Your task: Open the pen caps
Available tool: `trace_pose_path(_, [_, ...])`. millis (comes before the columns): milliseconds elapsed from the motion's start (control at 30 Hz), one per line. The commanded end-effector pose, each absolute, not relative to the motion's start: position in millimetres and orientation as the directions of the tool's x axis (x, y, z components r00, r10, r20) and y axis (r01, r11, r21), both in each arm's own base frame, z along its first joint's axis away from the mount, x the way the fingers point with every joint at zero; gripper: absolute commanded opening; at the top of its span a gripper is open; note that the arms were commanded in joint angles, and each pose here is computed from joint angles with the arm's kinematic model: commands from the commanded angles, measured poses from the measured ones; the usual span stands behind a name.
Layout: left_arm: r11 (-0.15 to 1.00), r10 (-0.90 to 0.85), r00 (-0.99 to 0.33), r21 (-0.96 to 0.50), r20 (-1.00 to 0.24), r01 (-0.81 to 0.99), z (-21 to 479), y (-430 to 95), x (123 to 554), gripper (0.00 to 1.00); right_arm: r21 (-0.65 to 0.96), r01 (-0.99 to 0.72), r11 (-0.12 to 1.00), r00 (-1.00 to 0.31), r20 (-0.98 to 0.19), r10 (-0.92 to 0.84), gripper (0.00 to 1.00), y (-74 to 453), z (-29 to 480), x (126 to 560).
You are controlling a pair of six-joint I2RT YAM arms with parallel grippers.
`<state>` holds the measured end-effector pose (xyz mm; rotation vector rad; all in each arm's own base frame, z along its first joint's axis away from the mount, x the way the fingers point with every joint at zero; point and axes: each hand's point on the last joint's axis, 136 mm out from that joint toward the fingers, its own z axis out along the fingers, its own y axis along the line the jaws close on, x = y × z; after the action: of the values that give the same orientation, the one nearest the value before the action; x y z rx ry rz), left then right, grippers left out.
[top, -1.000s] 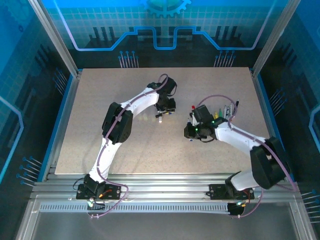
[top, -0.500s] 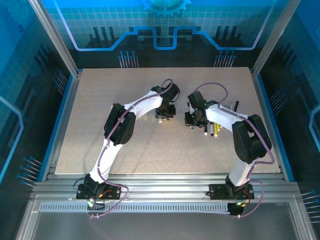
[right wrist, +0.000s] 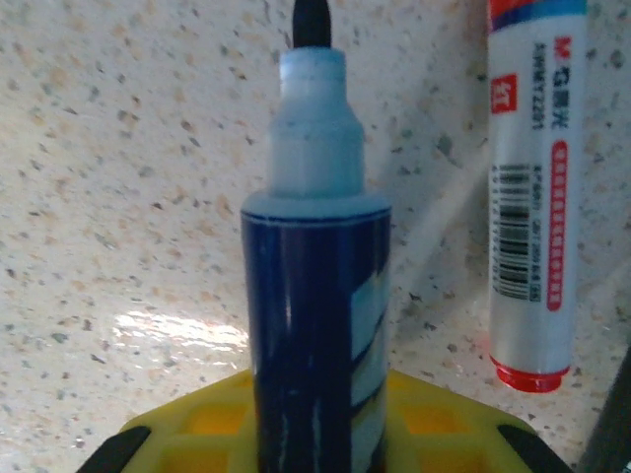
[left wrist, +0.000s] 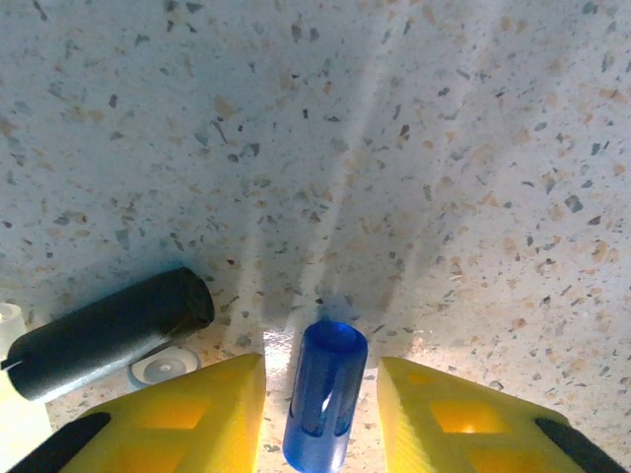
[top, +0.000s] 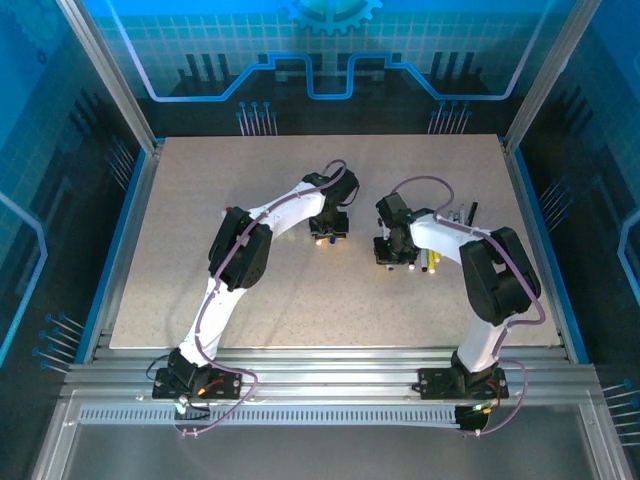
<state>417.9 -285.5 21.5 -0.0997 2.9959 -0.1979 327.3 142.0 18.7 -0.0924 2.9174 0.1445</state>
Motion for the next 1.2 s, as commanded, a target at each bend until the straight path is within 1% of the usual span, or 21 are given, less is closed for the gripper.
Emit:
trace_pose_path(0, [0.992, -0.058, -0.989, -0.119, -0.134, -0.042, 25.3, -284.8, 417.9, 0.36, 0.025, -0.058, 0.998, -0.981, -0.184, -0.053, 0.12, 125.1, 10.0, 319.5])
trace_pose_path(100, [0.991, -0.059, -0.988, -0.127, -0.140, -0.041, 30.0, -285.7, 418.2, 0.36, 0.001, -0.049, 0.999, -0.984, -0.172, -0.048, 0.21, 120.3, 10.6, 316.2])
trace_pose_path(200, [0.989, -0.060, -0.987, -0.140, -0.150, -0.038, 35.4, -288.4, 419.4, 0.36, -0.013, -0.048, 0.999, -0.985, -0.167, -0.050, 0.24, 117.1, 11.2, 313.6])
trace_pose_path(233, [0.989, -0.060, -0.987, -0.143, -0.152, -0.038, 36.5, -288.8, 419.7, 0.36, -0.021, -0.045, 0.999, -0.985, -0.166, -0.048, 0.28, 115.2, 11.8, 312.5])
trace_pose_path(367, [0.988, -0.061, -0.986, -0.153, -0.156, -0.037, 39.1, -291.0, 420.1, 0.36, -0.048, -0.035, 0.998, -0.985, -0.169, -0.043, 0.33, 109.1, 14.8, 310.7])
trace_pose_path(633, [0.985, -0.063, -0.984, -0.170, -0.164, -0.035, 45.6, -293.9, 421.1, 0.36, -0.048, -0.015, 0.999, -0.980, -0.198, -0.024, 0.33, 108.9, 29.6, 316.0])
trace_pose_path(933, [0.978, -0.071, -0.976, -0.208, -0.206, -0.027, 67.8, -296.4, 422.4, 0.36, 0.031, 0.011, 0.999, -0.940, -0.341, 0.021, 0.33, 111.4, 87.7, 341.9])
trace_pose_path(1167, [0.970, -0.078, -0.971, -0.241, -0.226, -0.022, 77.4, -299.4, 422.6, 0.36, 0.043, 0.031, 0.999, -0.938, -0.343, 0.044, 0.30, 107.6, 78.9, 372.2])
